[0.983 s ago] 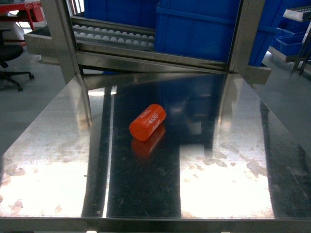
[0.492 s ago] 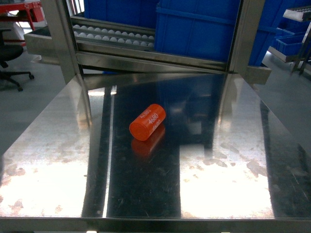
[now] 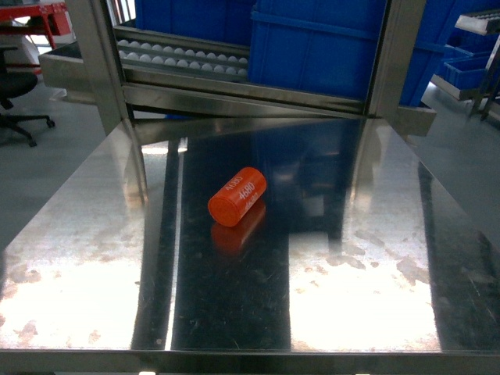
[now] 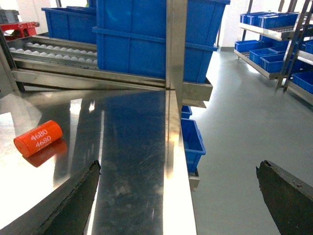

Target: Pick capacitor and pack into box

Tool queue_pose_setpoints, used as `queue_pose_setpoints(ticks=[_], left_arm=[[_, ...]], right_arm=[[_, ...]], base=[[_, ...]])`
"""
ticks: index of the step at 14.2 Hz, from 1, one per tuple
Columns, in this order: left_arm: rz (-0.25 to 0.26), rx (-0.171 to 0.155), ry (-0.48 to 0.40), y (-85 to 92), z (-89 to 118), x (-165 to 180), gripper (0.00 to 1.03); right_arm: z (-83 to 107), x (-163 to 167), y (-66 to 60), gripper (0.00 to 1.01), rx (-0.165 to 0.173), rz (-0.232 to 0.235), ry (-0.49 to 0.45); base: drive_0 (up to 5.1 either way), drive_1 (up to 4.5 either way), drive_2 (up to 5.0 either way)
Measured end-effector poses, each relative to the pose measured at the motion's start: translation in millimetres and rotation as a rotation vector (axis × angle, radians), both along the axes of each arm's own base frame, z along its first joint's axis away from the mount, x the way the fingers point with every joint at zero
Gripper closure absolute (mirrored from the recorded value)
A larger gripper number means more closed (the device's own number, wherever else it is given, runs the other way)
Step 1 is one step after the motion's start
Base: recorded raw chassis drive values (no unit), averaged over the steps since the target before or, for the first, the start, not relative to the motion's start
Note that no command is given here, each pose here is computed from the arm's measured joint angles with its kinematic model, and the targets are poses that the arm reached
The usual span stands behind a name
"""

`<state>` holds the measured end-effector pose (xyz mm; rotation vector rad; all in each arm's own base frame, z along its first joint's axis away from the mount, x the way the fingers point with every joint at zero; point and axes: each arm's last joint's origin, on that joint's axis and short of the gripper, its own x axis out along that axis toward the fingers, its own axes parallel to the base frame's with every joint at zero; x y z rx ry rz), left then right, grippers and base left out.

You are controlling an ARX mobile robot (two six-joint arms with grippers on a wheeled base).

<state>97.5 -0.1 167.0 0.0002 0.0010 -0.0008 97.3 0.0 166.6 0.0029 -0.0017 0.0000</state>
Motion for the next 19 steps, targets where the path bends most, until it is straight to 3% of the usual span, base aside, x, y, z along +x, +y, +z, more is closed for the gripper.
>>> queue_pose_setpoints(ticks=[19], left_arm=[[0.0, 0.0, 0.0, 0.0, 0.0, 0.0, 0.05]], right_arm=[[0.0, 0.0, 0.0, 0.03, 0.0, 0.0, 0.0]], base=[[0.0, 0.0, 0.0]])
